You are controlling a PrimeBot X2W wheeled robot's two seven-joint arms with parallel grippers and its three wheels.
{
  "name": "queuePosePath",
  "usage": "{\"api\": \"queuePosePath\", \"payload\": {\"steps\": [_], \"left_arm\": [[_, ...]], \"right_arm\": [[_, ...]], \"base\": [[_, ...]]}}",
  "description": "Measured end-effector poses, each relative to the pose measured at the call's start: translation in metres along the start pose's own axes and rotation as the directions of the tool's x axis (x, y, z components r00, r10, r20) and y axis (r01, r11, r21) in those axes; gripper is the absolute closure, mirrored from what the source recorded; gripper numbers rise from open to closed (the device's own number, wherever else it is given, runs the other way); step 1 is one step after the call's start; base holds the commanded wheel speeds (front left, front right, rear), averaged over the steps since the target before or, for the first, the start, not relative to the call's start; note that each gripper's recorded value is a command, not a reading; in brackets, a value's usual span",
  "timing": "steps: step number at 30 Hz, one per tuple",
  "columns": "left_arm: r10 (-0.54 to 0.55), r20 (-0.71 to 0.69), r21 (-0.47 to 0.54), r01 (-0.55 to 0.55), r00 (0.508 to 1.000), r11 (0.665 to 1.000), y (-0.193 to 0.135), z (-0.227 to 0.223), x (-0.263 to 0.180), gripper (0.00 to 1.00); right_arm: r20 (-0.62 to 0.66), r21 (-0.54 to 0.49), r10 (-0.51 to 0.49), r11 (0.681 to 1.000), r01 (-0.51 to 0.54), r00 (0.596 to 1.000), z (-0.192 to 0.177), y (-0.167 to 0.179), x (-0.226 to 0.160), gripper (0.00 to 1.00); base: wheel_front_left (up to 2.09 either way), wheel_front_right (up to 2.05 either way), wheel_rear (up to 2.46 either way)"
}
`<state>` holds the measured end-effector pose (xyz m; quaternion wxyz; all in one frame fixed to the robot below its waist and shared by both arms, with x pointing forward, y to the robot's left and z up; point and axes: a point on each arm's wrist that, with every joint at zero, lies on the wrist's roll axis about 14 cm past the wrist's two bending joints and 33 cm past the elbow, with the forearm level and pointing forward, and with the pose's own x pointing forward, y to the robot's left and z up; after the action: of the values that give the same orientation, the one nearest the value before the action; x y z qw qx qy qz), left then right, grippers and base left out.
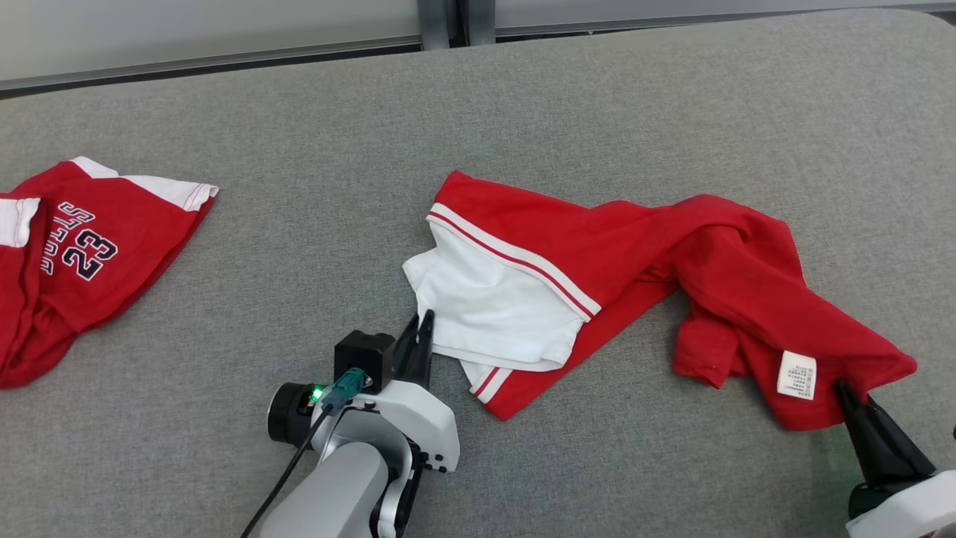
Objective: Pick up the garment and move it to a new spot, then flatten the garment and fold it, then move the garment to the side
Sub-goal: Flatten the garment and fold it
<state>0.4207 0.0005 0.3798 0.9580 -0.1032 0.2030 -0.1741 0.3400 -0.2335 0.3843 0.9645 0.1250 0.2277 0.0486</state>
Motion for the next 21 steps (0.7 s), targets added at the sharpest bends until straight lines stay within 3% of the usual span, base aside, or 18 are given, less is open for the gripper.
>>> {"api": "queuePosePath", "payload": {"steps": [5,9,14,20,21], "left_arm": [[0.051,0.138,-0.034,-0.047,0.989,0.998,0.012,0.042,-0.006,1.00],[0.085,0.325,-0.020,-0.084,0.942,0.996,0.023,0.099,-0.024,1.00],[0.074,0.552,0.008,-0.094,0.830,0.996,0.022,0.173,-0.061,1.00],[0.016,0.764,0.078,-0.117,0.645,0.990,0.013,0.250,-0.117,1.00],[0.016,0.764,0.078,-0.117,0.645,0.990,0.013,0.250,-0.117,1.00]], "right_arm": [[0.107,-0.065,0.013,0.998,-0.006,0.994,0.034,-0.008,0.003,1.00],[0.202,-0.136,0.038,0.991,-0.011,0.979,0.070,-0.010,0.003,1.00],[0.311,-0.229,0.092,0.973,-0.020,0.946,0.118,-0.002,0.002,1.00],[0.446,-0.299,0.171,0.954,-0.034,0.879,0.175,0.021,-0.007,1.00],[0.446,-0.299,0.171,0.954,-0.034,0.879,0.175,0.021,-0.007,1.00]], "base": [[0.00,0.00,0.00],[0.00,0.00,0.00],[0.00,0.00,0.00],[0.00,0.00,0.00],[0.00,0.00,0.00]]}}
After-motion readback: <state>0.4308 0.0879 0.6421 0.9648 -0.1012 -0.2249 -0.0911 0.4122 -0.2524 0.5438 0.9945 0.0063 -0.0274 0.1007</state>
